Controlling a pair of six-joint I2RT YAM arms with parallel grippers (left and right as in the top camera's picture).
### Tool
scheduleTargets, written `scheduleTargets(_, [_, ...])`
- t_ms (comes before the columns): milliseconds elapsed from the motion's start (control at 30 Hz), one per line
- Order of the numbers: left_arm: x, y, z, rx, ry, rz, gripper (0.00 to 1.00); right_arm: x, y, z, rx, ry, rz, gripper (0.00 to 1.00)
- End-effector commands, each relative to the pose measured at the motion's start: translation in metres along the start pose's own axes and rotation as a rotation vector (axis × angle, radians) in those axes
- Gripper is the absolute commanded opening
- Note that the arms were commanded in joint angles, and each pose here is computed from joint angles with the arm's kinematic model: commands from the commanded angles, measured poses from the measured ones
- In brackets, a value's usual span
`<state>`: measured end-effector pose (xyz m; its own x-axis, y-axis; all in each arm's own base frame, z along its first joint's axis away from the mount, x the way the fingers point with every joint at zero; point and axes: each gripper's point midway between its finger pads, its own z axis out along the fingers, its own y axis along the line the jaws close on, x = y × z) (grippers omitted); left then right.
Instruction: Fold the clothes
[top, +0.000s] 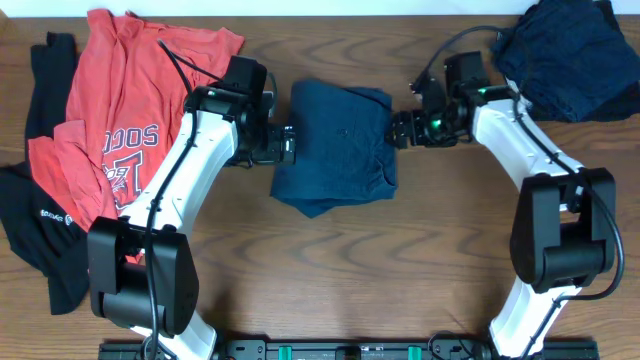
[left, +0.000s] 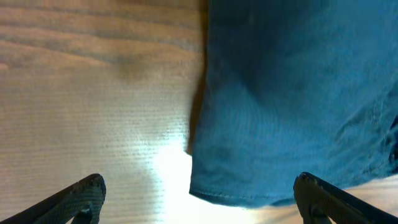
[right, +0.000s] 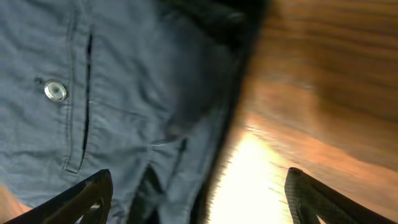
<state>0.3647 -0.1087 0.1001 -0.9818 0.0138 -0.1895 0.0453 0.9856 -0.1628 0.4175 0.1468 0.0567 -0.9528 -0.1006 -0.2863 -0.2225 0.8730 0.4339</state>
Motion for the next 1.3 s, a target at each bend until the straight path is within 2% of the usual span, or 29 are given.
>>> scheduleTargets(0, [-0.003, 0.011, 0.005, -0.041, -0.006, -0.038, 0.98, 0.006, 0.010, 0.008, 0.028, 0.021, -0.051, 0.86])
scheduleTargets(233, [-0.007, 0.029, 0.003, -0.141, -0.035, -0.111, 0.98, 0.017, 0.005, 0.021, 0.213, 0.043, -0.060, 0.77])
scheduleTargets(367, [-0.009, 0.041, 0.001, -0.171, -0.048, -0.168, 0.98, 0.022, 0.005, 0.027, 0.285, 0.036, -0.071, 0.75])
scheduleTargets(567, [-0.015, 0.064, -0.002, -0.179, -0.070, -0.286, 0.98, 0.029, 0.011, 0.042, 0.276, 0.019, -0.073, 0.71])
scheduleTargets(1000, [-0.026, 0.080, -0.005, -0.177, -0.114, -0.364, 0.98, 0.042, 0.001, 0.062, 0.271, -0.025, -0.067, 0.61])
scheduleTargets(1200, [-0.026, 0.081, -0.004, -0.176, -0.119, -0.377, 0.98, 0.048, -0.003, 0.075, 0.258, -0.018, -0.060, 0.52])
scheduleTargets(1233, [-0.025, 0.081, -0.003, -0.177, -0.116, -0.378, 0.98, 0.051, -0.004, 0.080, 0.247, -0.006, -0.058, 0.46])
scheduleTargets(1267, [-0.024, 0.082, -0.002, -0.181, -0.112, -0.379, 0.98, 0.054, -0.003, 0.085, 0.232, 0.008, -0.055, 0.34])
